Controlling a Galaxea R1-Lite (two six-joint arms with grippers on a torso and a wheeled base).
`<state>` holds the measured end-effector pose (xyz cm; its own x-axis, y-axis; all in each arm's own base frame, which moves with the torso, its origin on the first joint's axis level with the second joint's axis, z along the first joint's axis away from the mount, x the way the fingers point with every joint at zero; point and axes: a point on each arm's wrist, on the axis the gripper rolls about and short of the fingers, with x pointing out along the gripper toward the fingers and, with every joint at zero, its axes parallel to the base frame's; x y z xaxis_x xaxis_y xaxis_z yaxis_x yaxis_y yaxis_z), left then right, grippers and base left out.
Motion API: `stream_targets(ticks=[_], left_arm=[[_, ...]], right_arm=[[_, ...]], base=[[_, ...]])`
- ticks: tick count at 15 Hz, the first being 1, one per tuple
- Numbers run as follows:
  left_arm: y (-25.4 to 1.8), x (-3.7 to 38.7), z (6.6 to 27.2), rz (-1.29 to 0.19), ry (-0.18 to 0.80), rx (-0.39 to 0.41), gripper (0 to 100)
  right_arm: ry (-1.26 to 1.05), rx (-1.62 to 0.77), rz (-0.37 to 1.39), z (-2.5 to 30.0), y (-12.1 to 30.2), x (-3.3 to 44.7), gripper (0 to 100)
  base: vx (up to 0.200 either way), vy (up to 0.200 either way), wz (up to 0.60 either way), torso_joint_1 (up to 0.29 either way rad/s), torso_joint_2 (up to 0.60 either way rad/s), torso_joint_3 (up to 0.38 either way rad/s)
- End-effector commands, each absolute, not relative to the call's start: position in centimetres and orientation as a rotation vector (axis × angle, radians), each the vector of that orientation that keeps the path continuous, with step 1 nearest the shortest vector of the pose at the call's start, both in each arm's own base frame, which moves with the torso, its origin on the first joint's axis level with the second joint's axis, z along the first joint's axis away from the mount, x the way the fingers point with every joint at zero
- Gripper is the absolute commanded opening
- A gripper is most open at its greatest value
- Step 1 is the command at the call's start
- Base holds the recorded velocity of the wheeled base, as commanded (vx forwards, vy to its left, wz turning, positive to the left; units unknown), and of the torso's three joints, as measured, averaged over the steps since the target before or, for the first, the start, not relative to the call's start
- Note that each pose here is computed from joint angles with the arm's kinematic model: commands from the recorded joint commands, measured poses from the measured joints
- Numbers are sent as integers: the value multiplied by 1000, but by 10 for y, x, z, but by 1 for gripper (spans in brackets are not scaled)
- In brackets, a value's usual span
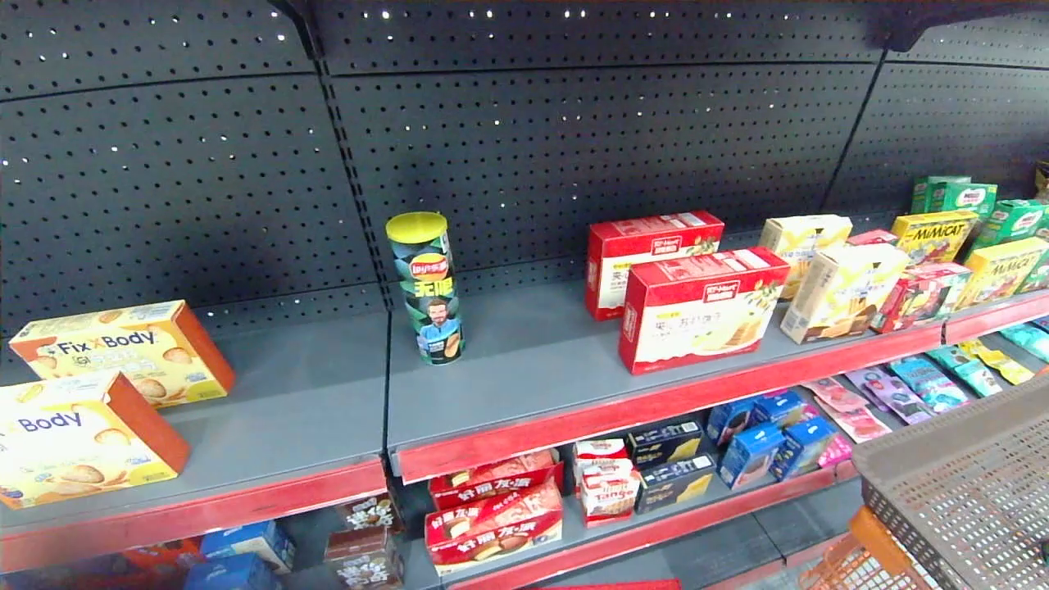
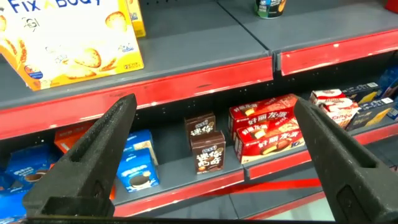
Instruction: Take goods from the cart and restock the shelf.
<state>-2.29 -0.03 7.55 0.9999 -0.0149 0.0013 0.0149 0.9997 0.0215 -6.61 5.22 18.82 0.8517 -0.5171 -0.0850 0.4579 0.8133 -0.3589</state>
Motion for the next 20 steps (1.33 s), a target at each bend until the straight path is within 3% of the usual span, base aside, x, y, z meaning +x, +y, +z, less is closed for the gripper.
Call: stream_targets(ticks=[1, 11, 20], left_arm=[[0, -23, 75, -15, 0, 21, 100], [0, -23, 76, -17, -2, 23, 100], [0, -23, 75, -17, 0, 23, 100]], right_arm=[[184, -336, -522, 188, 52, -66, 100], [177, -342, -529, 182, 46, -57, 100], [183, -338, -531, 181, 45, -56, 100]], base=[[0, 0, 0, 0, 0, 0], [-20, 0, 0, 0, 0, 1], [0, 0, -600, 2, 4, 2]])
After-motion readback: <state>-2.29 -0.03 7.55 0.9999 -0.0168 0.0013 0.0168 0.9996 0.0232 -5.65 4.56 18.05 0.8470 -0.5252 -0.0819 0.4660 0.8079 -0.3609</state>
